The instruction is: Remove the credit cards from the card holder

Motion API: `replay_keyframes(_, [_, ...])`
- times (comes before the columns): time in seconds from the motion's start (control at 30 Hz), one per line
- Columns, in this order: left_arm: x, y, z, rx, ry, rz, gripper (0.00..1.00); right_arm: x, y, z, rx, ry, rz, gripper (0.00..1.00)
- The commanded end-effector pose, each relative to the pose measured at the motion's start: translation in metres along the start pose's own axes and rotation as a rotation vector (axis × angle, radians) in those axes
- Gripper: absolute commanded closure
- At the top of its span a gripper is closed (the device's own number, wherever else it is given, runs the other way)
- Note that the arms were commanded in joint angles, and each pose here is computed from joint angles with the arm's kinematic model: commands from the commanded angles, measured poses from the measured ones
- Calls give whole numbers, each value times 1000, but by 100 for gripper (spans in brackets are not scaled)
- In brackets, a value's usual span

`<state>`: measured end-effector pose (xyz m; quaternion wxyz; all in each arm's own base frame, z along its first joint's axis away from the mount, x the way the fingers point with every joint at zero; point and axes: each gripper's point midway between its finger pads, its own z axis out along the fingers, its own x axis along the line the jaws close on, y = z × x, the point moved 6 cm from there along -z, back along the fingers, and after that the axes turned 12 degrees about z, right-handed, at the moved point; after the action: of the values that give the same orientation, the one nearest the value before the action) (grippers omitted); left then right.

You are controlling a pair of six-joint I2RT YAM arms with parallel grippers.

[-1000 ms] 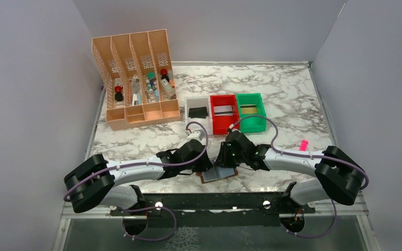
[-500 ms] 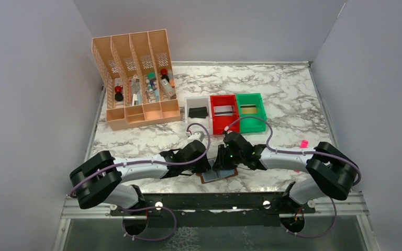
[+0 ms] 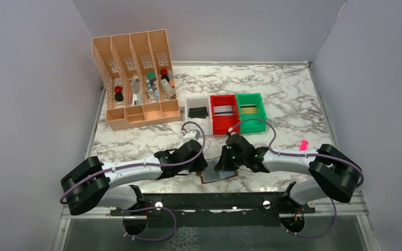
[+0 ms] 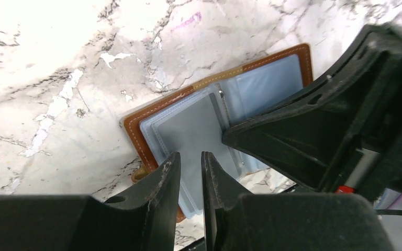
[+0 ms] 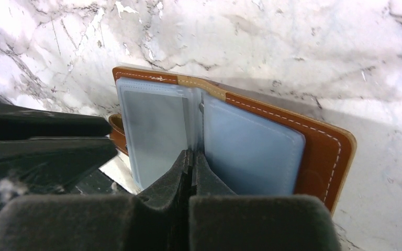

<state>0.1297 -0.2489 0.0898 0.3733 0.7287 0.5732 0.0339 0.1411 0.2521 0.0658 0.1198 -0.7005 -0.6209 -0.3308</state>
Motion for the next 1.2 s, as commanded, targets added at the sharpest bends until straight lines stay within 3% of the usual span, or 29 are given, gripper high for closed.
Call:
replay_keyframes(0.0, [4, 12, -13, -87, 16, -11, 74, -5, 0, -4, -52, 17, 60, 99])
replay_keyframes(0.37, [8, 12, -24, -124, -3, -34, 72, 20, 5, -25, -34, 250, 137, 99])
replay_keyframes(0.67, [9, 9, -22, -115, -5, -39, 71, 4, -1, -13, 34, 252, 255, 99])
replay_keyframes(0.9, [15, 1, -19, -94, 13, -46, 68, -9, 0, 3, 45, 153, 275, 98])
replay_keyframes(1.0, [18, -4, -16, -75, 28, -54, 68, -14, 4, 6, 25, 94, 226, 92])
replay_keyframes(1.17, [23, -3, -18, -98, 57, -85, 68, -14, 13, -7, -47, 68, 102, 60])
